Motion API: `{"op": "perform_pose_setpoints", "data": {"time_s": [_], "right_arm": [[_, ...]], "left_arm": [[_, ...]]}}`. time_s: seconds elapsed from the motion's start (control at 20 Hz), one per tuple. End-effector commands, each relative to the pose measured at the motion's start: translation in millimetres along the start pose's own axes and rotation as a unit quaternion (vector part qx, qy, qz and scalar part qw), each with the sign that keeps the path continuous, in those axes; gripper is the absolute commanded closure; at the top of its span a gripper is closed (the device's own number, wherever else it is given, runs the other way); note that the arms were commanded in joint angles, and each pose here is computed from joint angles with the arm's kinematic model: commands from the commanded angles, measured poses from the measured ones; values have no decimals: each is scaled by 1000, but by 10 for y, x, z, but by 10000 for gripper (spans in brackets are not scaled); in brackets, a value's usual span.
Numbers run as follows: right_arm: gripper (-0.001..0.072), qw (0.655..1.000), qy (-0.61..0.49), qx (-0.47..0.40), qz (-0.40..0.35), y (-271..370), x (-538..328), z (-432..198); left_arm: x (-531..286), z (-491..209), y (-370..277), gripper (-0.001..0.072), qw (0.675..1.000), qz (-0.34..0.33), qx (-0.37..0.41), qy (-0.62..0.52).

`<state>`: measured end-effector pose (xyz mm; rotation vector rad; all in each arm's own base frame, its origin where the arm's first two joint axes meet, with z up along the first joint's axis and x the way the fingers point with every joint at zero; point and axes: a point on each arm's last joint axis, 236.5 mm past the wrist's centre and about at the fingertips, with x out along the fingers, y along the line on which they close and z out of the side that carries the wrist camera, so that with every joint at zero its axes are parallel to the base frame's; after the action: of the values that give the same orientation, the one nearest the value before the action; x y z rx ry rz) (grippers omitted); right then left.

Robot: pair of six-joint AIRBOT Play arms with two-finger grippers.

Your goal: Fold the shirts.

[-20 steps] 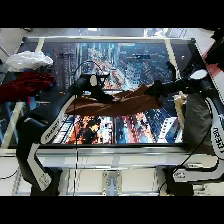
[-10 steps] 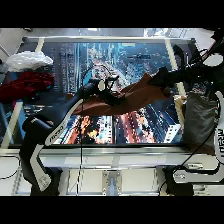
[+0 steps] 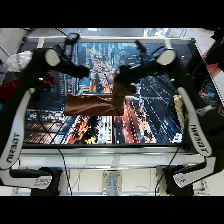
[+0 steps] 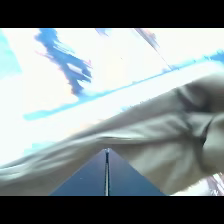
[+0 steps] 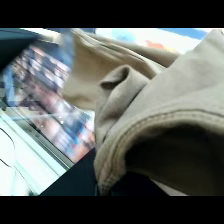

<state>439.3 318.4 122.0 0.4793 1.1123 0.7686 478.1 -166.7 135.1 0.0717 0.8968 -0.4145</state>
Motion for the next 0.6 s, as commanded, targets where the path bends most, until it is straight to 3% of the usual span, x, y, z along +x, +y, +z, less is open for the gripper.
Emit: {"op": "perform_pose_setpoints", "data": {"time_s": [0.0, 0.05, 0.1, 0.15, 0.35, 0.55], "right_arm": [[688, 997, -54, -14, 59, 742, 896, 104], [502, 994, -76, -26, 75, 952, 1043, 154], [101, 991, -93, -41, 82, 1096, 1112, 194], [18, 990, -101, -58, 78, 1149, 1113, 221], [18, 993, -55, -101, 6, 695, 850, 259], [19, 972, 68, -85, -209, -935, 189, 80]], "left_arm": [[-692, 136, 503, 695, 997, 48, -30, -51], [-786, 115, 598, 694, 996, 56, -38, -52], [-844, 84, 675, 694, 996, 62, -45, -50], [-882, 42, 741, 694, 995, 67, -52, -45], [-911, -51, 865, 694, 995, 74, -65, -30], [-906, -53, 865, 694, 995, 74, -58, -29]]}}
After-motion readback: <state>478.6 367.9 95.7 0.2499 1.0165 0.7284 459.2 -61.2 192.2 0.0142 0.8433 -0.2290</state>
